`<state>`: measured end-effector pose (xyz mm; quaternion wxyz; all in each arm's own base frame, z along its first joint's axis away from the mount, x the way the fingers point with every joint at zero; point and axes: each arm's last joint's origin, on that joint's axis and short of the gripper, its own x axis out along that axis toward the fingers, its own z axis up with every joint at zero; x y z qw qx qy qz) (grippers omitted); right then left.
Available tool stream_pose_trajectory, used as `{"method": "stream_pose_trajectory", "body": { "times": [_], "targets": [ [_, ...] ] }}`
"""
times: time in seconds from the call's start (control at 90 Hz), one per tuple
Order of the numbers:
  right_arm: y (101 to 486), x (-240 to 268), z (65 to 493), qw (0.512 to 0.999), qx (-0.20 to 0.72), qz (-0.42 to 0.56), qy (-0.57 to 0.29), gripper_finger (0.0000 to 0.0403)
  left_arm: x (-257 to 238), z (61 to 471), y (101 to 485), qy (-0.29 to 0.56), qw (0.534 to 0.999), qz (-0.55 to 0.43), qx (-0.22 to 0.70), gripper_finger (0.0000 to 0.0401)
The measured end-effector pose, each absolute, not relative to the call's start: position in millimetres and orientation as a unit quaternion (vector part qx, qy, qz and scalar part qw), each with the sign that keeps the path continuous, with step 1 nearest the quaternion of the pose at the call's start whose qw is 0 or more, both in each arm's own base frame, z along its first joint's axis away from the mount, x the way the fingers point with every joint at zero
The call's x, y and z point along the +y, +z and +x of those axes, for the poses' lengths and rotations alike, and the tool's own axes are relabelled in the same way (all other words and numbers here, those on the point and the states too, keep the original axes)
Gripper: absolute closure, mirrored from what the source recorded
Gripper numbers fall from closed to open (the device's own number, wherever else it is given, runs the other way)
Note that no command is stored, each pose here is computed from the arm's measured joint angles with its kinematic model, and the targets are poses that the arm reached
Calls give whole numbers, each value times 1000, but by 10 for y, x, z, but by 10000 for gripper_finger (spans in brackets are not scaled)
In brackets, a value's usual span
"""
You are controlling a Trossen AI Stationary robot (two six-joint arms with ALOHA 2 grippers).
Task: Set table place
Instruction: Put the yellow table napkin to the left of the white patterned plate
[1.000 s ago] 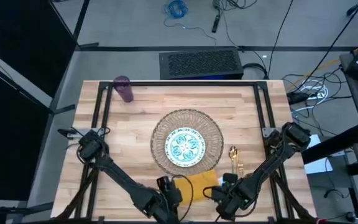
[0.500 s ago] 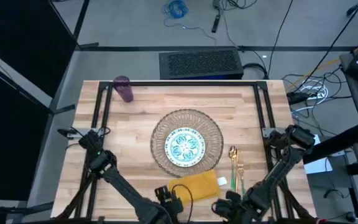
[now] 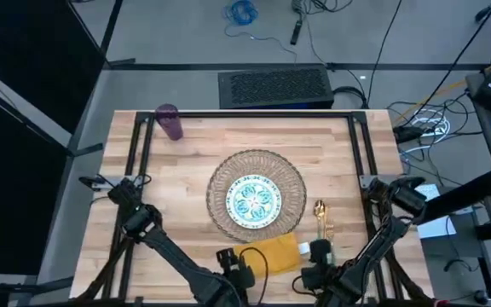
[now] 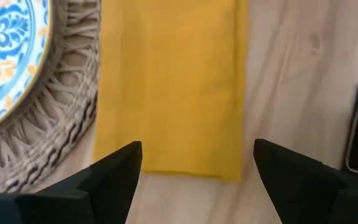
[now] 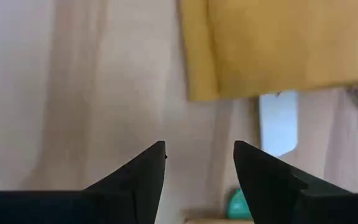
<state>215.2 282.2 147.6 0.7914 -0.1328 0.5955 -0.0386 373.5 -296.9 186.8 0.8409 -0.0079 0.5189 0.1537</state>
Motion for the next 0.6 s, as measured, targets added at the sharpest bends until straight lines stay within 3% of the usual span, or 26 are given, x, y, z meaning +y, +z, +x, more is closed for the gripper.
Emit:
{"method": "stream_pose_trajectory", "body": {
  "times": [0.367,0.6],
  "targets": [
    [1680,2812,2486,813,570,-118,-7,225,-2949,3764,1866,151,842,-9,518,107],
    [1674,2782,2742,841,530,-100,29,224,-2948,3812,1643,144,829,18,540,107]
  ]
}}
